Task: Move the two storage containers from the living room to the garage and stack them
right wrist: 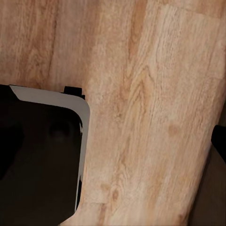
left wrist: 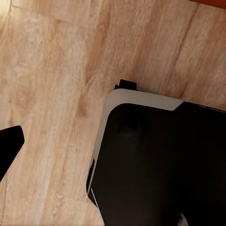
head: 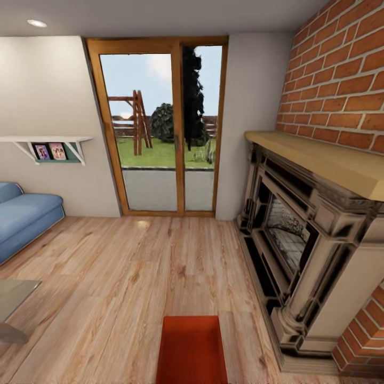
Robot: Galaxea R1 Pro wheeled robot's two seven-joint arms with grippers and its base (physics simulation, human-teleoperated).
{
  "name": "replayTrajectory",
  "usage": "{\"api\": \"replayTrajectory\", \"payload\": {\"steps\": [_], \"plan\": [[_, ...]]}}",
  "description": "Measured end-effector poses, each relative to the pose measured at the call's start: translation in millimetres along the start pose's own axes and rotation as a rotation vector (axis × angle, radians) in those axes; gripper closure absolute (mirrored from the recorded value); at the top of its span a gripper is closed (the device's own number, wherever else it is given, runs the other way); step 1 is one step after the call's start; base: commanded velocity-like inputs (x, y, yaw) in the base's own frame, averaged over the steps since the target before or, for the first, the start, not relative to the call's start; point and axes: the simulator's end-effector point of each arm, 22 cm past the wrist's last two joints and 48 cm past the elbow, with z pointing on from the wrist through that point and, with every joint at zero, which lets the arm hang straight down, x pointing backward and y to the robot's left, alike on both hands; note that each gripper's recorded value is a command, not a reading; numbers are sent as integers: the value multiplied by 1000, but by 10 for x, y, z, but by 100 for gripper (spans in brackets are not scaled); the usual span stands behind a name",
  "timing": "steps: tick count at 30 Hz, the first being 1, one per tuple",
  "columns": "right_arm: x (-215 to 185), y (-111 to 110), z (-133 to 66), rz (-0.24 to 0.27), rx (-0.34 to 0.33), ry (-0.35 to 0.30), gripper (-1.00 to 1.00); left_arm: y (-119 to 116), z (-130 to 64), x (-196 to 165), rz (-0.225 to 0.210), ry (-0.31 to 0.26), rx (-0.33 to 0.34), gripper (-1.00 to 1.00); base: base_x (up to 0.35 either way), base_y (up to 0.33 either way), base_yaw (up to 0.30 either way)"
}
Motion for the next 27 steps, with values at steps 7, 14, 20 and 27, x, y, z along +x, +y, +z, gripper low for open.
{"api": "replayTrajectory", "payload": {"steps": [7,14,20,27], "plan": [[42,2,8,1,-1,10,-100,10,11,43,2,11,-2,-100,0,0,0],[88,21,14,-2,-4,22,-100,18,21,87,2,22,-5,-100,0,0,0],[126,24,20,-3,-5,31,-100,24,29,124,4,31,-7,-100,0,0,0],[172,36,26,-4,-8,43,-100,34,39,168,4,42,-10,-100,0,0,0]]}}
